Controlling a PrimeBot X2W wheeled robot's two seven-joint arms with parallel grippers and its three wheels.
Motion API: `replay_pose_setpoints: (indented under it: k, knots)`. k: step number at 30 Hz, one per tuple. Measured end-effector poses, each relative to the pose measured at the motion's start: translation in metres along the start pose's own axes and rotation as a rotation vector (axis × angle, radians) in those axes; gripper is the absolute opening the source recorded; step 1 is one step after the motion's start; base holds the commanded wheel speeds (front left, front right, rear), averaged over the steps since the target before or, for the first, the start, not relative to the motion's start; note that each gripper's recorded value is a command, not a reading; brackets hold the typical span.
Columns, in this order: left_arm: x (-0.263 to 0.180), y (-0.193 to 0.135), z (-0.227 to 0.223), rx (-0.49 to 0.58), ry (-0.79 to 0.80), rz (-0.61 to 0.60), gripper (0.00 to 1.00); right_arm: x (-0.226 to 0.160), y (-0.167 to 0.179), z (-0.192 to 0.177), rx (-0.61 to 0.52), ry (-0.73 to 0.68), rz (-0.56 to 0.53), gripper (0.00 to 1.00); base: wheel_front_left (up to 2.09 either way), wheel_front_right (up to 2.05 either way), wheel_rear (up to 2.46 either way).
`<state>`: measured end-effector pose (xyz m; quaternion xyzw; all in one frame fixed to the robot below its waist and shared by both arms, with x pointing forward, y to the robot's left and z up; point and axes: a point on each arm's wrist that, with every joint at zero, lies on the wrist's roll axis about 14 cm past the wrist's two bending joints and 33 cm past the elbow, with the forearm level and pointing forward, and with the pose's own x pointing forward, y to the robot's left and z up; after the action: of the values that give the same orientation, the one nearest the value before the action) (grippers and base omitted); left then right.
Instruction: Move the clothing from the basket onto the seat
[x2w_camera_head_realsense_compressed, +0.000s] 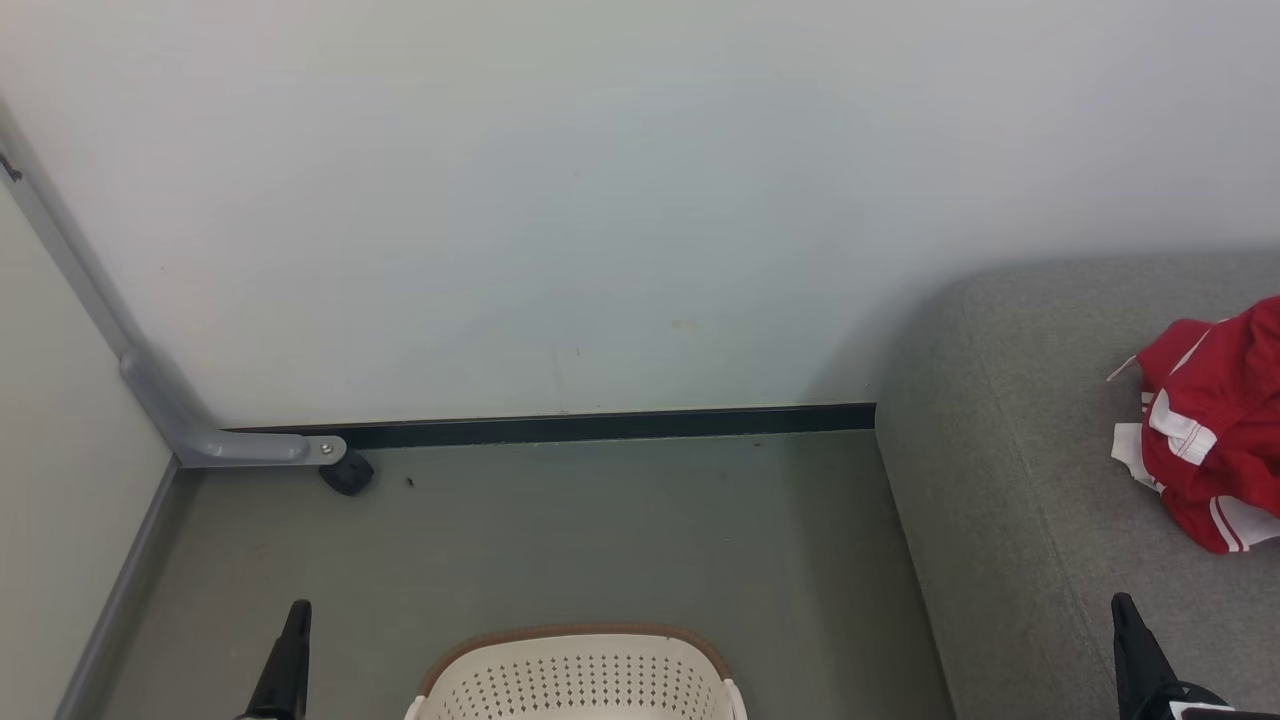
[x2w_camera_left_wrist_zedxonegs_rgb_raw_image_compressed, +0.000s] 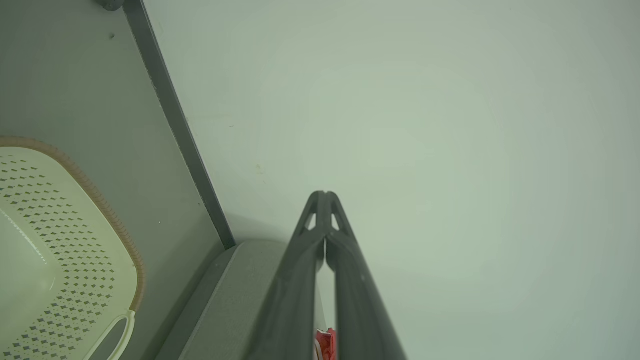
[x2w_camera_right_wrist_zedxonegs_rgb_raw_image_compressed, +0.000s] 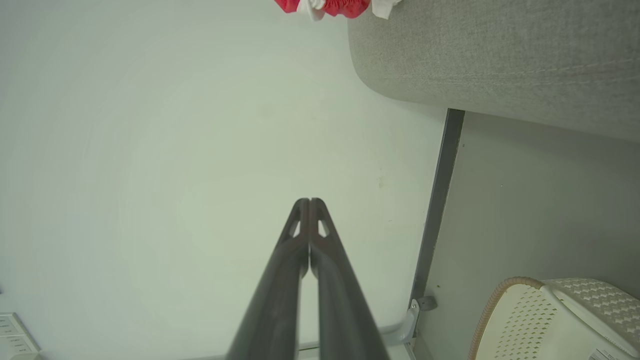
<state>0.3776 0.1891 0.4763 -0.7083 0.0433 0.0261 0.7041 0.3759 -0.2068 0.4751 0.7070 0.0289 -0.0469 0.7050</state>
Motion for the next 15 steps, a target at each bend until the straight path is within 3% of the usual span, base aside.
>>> replay_pose_setpoints:
  k: [15]
  knots:
    - [0.0, 0.0001, 0.0, 0.0, 0.0, 0.0, 0.0, 0.0, 0.0, -0.0001, 0.001, 0.0, 0.0, 0.0, 0.0, 0.0, 0.0]
